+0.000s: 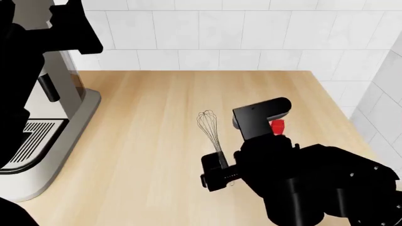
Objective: Pick the whisk from the counter and place it in the cabinet.
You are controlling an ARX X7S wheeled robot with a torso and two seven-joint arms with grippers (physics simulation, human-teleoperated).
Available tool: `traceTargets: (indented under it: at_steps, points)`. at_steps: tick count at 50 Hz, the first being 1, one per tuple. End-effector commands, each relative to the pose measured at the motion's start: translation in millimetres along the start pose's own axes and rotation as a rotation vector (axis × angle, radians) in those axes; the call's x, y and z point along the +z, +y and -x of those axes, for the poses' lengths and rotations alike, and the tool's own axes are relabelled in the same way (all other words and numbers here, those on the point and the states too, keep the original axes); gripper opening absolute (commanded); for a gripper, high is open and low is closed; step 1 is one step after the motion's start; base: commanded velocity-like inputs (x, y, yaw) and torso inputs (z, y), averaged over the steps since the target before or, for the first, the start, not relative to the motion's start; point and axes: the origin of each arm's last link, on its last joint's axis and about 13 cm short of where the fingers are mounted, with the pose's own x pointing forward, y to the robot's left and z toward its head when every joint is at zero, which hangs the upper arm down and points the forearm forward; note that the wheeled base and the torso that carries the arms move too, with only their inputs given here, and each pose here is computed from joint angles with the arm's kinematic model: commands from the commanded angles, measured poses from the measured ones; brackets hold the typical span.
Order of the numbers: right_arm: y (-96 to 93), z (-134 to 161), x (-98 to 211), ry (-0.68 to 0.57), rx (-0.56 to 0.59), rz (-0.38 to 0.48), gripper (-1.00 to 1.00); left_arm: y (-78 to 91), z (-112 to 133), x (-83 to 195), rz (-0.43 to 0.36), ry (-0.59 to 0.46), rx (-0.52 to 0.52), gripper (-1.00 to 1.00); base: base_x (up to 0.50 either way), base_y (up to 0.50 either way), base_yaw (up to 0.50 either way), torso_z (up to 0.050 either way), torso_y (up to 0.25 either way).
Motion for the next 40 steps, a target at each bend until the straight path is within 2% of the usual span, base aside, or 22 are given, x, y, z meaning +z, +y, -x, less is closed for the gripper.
traceTargets:
  at_steps: [1, 14, 40]
  points:
    - [4.3, -5, -5, 0.015, 0.004, 0.010, 1.00, 0.1, 1, 0, 0.000, 0.000, 0.000, 1.00, 0.00, 0.00, 0.00, 0.000, 0.000]
    - [8.9, -8, -15, 0.037, 0.026, 0.026, 1.00, 0.4, 3, 0, 0.001, 0.000, 0.000, 1.00, 0.00, 0.00, 0.00, 0.000, 0.000]
    - [13.9, -20, -28, 0.085, -0.020, 0.047, 1.00, -0.1, 1, 0, 0.007, 0.002, 0.003, 1.00, 0.00, 0.00, 0.00, 0.000, 0.000]
